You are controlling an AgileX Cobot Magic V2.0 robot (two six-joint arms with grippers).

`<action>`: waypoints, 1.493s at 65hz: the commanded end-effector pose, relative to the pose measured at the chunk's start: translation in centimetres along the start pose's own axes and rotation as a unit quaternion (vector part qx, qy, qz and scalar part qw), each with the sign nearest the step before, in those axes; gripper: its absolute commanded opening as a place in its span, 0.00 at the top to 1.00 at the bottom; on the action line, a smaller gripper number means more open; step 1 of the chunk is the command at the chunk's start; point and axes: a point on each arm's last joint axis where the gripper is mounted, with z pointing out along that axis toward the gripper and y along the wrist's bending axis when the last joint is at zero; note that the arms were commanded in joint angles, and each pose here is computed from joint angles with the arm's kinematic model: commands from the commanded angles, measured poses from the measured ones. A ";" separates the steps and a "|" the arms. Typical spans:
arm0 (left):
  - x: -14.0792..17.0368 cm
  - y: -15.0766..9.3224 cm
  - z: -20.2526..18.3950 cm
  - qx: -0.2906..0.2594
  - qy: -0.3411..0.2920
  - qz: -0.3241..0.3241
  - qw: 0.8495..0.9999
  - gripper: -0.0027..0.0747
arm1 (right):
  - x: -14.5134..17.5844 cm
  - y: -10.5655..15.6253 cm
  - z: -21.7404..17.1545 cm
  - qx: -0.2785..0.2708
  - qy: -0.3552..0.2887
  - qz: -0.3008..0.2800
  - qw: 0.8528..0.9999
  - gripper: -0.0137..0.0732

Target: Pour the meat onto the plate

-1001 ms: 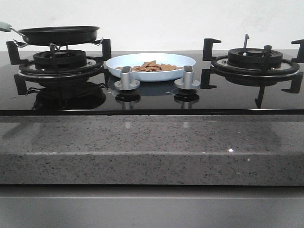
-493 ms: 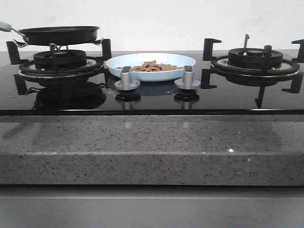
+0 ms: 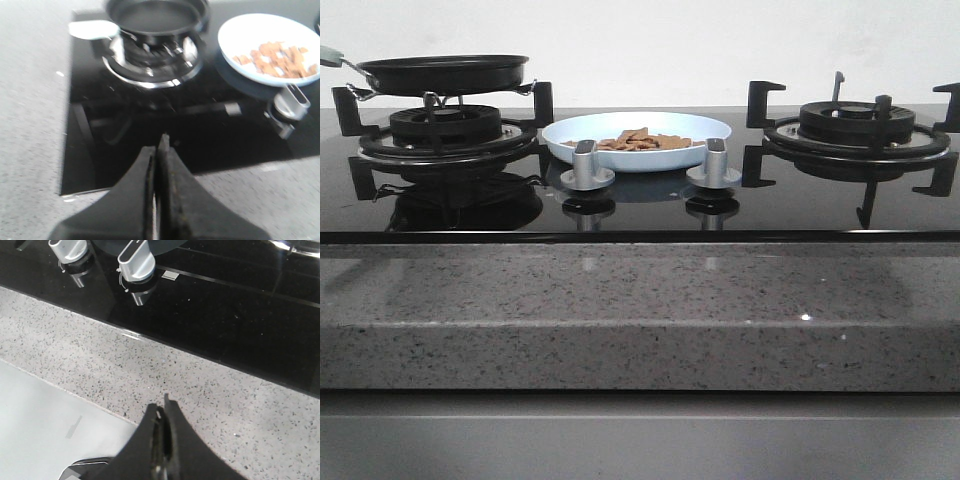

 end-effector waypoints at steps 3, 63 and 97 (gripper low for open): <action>1.6 0.5 -0.8 -0.023 -0.118 -0.012 0.993 0.99 | -1.1 0.1 -0.6 0.000 -0.039 0.000 0.999 0.92; 13.1 1.2 0.4 -0.078 -0.267 -0.028 0.960 0.99 | -1.1 0.1 -0.6 0.000 -0.039 0.000 0.999 0.92; 13.1 1.2 0.4 -0.078 -0.267 -0.028 0.960 0.99 | -0.7 -0.9 -1.6 0.056 -0.134 -0.029 0.989 0.92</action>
